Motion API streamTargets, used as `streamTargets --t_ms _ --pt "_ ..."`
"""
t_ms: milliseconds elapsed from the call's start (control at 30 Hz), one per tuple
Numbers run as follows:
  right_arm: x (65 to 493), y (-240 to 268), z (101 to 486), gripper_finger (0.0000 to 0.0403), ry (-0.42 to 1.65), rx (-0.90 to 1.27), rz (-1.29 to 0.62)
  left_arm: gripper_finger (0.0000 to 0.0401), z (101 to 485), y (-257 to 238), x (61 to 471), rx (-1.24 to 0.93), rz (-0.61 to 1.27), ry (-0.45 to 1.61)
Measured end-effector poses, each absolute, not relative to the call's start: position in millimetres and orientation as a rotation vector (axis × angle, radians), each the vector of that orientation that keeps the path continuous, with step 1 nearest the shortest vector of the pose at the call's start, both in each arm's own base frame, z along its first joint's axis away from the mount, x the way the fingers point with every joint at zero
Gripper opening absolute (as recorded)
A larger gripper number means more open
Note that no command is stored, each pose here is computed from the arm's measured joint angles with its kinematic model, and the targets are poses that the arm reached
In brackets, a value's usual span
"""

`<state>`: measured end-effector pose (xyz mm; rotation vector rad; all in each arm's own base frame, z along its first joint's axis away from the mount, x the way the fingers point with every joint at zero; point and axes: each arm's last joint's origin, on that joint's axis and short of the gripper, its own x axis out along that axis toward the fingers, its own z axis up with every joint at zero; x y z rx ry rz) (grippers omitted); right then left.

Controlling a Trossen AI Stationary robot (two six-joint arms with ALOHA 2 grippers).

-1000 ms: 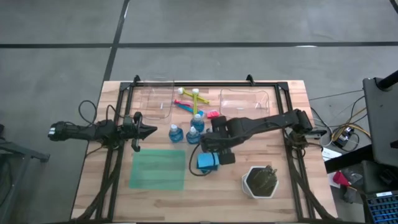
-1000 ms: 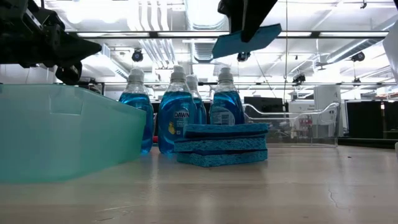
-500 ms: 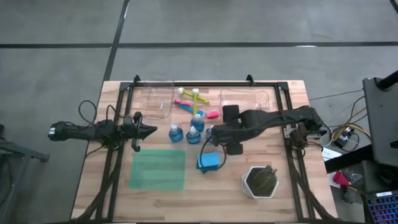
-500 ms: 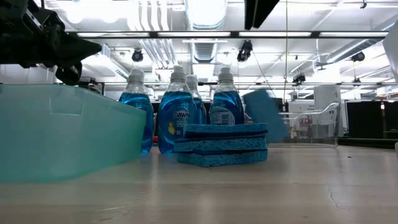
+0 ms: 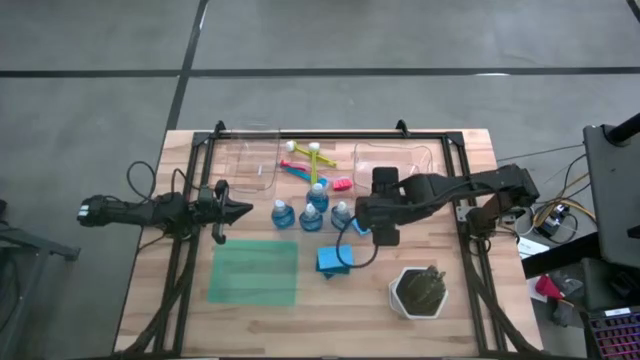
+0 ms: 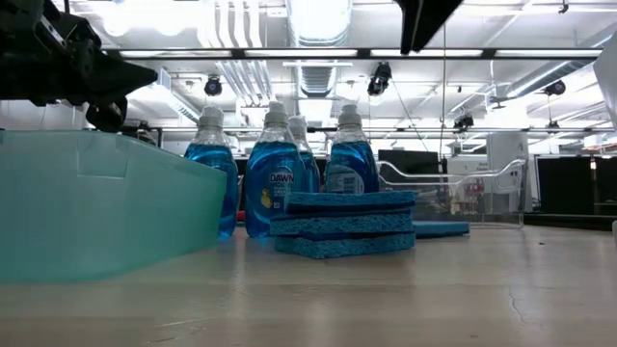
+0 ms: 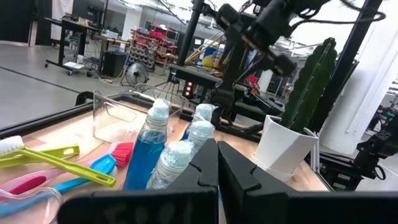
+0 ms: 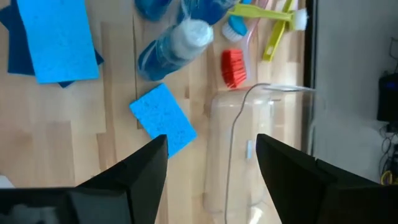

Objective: Pick & Place Kitchen Sink Supplies
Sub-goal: Put the blue sponge into the right transparent bin

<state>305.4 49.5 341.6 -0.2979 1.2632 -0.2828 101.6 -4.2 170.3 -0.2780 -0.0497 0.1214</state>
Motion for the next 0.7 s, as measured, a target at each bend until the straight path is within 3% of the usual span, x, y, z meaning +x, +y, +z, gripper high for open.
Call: streamTargets --t_ms 367,700 --pt "313 51 267 0.0283 1.394 -0.414 -0.220 0.0000 170 -4 102 -0.278 0.122 -0.047" --pt "323 52 242 0.0315 1.322 -0.403 -0.102 0.0000 170 -4 102 -0.278 0.122 -0.046"
